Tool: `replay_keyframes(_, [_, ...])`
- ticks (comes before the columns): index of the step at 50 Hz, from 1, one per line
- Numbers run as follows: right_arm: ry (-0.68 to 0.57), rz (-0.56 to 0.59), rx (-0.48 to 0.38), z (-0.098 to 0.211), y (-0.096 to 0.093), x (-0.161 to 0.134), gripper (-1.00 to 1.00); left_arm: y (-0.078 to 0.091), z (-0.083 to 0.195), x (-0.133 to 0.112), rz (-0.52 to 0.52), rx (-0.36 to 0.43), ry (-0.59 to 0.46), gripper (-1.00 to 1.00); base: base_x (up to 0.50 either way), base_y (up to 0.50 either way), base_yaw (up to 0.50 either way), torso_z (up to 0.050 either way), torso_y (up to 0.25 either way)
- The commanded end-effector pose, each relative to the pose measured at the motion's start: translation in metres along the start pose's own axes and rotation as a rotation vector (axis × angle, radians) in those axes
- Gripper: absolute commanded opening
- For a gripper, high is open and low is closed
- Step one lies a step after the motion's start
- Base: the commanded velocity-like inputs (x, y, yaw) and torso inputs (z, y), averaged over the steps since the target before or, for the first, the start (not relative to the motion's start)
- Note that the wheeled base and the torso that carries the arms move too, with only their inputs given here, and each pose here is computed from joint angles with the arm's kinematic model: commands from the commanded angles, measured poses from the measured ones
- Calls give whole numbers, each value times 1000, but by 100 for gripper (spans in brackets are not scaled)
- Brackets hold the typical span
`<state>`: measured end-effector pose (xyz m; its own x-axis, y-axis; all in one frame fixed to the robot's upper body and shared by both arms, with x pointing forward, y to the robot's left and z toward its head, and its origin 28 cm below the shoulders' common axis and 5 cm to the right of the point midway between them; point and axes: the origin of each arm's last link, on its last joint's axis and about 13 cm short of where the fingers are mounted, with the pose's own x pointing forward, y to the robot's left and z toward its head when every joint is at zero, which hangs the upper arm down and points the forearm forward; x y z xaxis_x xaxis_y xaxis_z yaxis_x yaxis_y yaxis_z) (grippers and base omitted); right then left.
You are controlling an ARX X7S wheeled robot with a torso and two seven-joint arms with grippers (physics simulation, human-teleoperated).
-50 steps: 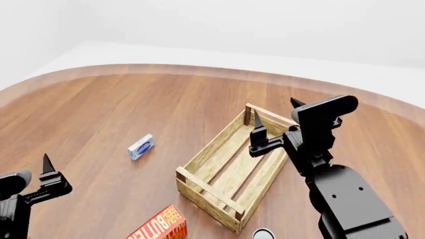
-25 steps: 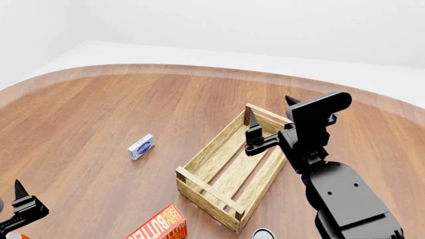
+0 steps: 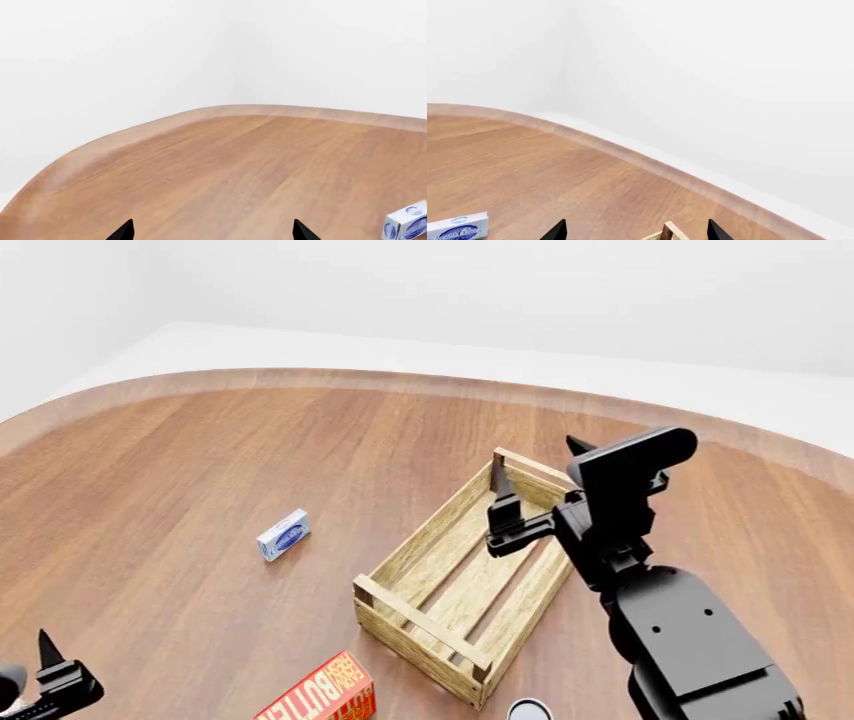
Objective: Pick up the ketchup, and put it in the wooden tray.
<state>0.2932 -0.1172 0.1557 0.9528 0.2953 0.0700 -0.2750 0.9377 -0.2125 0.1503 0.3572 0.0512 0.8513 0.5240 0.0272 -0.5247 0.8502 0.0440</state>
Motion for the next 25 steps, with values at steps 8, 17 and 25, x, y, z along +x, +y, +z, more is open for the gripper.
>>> replay_keyframes(8, [4,3,-1,-1,1,1,100,2,-16,-7,7,23,33,100,0,0,0,0,0])
replay_keyframes(17, [6,2,-1,-2,1,1,100,3,-21,-9,19,27,53,100,0,0,0,0,0])
replay_keyframes(25, [8,3,-1,-2,1,1,100,2,-27,-9,19,37,74,100,0,0,0,0,0])
